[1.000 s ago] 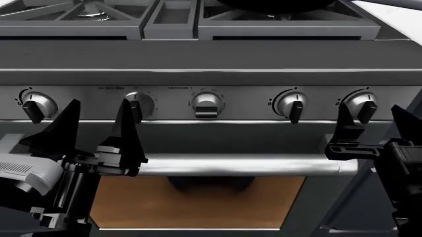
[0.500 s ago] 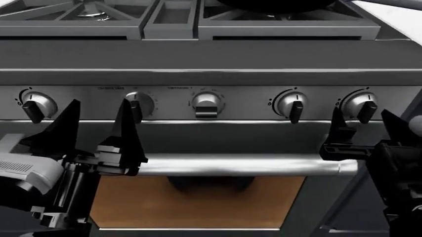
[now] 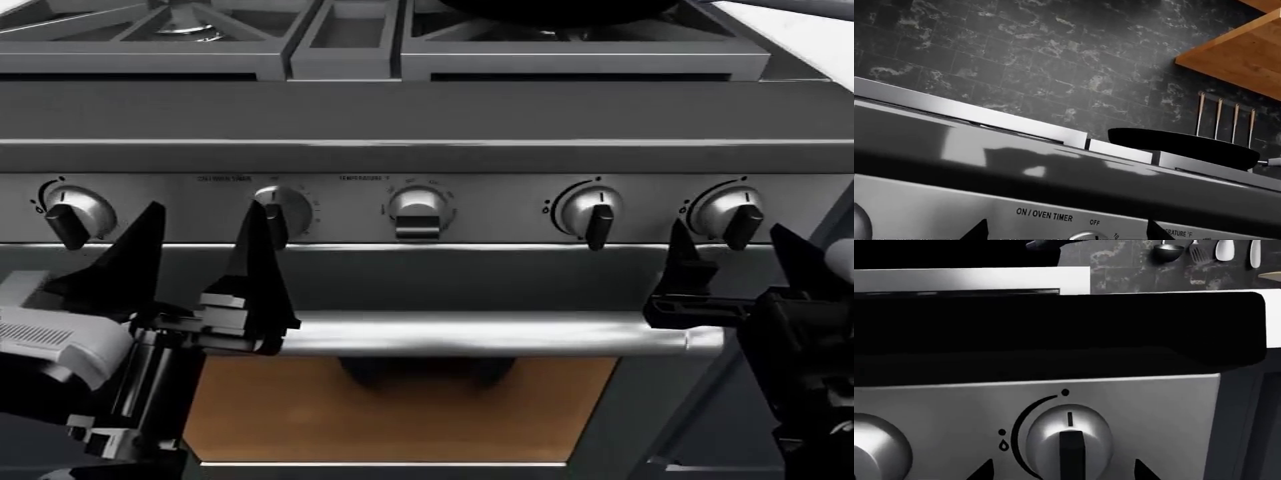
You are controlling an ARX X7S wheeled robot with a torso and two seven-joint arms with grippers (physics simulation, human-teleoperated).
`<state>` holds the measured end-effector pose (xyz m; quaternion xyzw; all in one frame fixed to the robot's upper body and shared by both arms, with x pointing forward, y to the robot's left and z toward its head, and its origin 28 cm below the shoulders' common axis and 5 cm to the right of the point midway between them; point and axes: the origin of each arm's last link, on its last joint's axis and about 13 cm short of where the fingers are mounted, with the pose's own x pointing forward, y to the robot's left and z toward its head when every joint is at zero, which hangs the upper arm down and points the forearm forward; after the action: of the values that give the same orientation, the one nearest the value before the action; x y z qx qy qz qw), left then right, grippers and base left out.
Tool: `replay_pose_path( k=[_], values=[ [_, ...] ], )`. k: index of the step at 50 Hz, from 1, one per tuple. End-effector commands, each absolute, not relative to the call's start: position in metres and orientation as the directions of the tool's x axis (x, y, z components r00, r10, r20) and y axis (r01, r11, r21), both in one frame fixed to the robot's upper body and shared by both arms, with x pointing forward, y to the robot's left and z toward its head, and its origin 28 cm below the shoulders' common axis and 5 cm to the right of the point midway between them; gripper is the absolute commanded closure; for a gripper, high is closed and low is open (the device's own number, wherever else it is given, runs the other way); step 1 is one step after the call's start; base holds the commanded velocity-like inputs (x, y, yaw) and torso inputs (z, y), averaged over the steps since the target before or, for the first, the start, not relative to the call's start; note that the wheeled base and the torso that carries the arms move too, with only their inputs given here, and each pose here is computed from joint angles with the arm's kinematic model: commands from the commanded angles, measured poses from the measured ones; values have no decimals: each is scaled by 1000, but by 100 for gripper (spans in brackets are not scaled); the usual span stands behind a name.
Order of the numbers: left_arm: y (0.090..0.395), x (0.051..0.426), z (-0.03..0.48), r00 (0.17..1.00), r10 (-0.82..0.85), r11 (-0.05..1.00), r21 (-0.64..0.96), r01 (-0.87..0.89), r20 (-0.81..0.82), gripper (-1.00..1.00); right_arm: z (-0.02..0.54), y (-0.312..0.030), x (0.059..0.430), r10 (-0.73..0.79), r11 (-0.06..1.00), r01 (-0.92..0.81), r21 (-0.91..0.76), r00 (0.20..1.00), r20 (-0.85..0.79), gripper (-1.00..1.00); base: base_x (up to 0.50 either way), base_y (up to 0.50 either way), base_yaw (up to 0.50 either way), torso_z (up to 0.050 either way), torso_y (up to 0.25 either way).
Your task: Pick the croissant and place it on the pan. Then turn on the stove to warm the croissant.
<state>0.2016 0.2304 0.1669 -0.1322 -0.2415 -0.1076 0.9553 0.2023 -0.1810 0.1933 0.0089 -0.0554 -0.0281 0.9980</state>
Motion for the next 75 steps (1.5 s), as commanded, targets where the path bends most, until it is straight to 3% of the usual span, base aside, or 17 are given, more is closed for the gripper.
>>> replay_pose_path(
  k=[1,11,12,30,46,75],
  values=[
    [230,202,166,863,-141,942,-203,268,486,-100,194,-180,201,-62,998,61,19,991,116,-100,0,0,0,0,0],
    [230,202,166,864,-142,942,-203,269,484,-100,194,-180,201,-65,998,63,19,991,118,-100,0,0,0,0,0],
    [230,202,166,864,-143,942,-203,269,483,-100,194,-180,201,-64,998,62,18,991,118,100,0,0,0,0,0],
    [230,203,165,865,-144,942,-201,268,481,-100,196,-178,200,-58,998,58,5,990,127,100,-1,1,0,0,0],
    [230,204,163,867,-145,944,-197,266,477,-100,207,-172,193,-30,989,46,-139,993,116,100,-1,2,1,0,1],
    [229,205,162,871,-146,943,-201,266,469,-100,217,-169,189,3,967,20,-252,996,93,100,-5,3,0,0,4]
  ],
)
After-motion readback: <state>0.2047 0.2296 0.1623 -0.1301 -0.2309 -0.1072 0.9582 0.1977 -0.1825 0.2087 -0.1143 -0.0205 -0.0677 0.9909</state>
